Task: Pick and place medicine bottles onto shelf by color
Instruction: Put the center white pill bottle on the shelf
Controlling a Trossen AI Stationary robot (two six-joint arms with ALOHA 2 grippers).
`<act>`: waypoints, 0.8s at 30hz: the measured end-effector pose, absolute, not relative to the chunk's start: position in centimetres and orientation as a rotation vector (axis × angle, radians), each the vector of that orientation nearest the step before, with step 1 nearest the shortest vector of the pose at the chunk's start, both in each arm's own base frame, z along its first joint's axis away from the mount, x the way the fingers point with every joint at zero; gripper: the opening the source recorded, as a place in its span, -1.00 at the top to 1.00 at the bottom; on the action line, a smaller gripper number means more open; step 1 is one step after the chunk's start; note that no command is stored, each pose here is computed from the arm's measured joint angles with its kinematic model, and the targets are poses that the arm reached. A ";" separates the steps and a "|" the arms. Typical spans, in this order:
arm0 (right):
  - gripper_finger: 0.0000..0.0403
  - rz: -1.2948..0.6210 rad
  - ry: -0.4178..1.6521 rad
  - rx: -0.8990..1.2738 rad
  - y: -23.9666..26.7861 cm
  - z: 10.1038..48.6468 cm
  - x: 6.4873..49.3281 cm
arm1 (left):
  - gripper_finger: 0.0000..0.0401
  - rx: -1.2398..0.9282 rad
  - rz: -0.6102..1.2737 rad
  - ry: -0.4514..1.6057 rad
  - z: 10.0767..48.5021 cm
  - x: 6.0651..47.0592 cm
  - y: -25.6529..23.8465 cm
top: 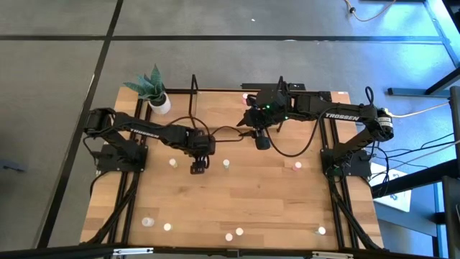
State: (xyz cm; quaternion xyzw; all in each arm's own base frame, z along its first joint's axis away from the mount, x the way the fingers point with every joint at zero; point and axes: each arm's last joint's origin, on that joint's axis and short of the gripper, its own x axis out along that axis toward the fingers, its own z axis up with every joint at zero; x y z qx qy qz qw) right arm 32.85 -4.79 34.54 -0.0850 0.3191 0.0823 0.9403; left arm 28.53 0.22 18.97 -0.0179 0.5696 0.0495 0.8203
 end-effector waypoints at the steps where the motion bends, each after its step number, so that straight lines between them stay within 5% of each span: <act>1: 0.11 0.167 0.651 -0.173 -4.8 34.5 32.9 | -0.50 -0.050 0.109 1.214 18.8 28.5 0.2; 12: 0.11 0.168 0.652 -0.173 -4.8 34.5 32.8 | -0.43 -0.090 0.136 1.207 17.8 28.1 0.1; 24: 0.11 0.168 0.651 -0.173 -4.8 34.5 32.9 | 0.13 -0.085 0.154 1.203 17.9 28.1 0.1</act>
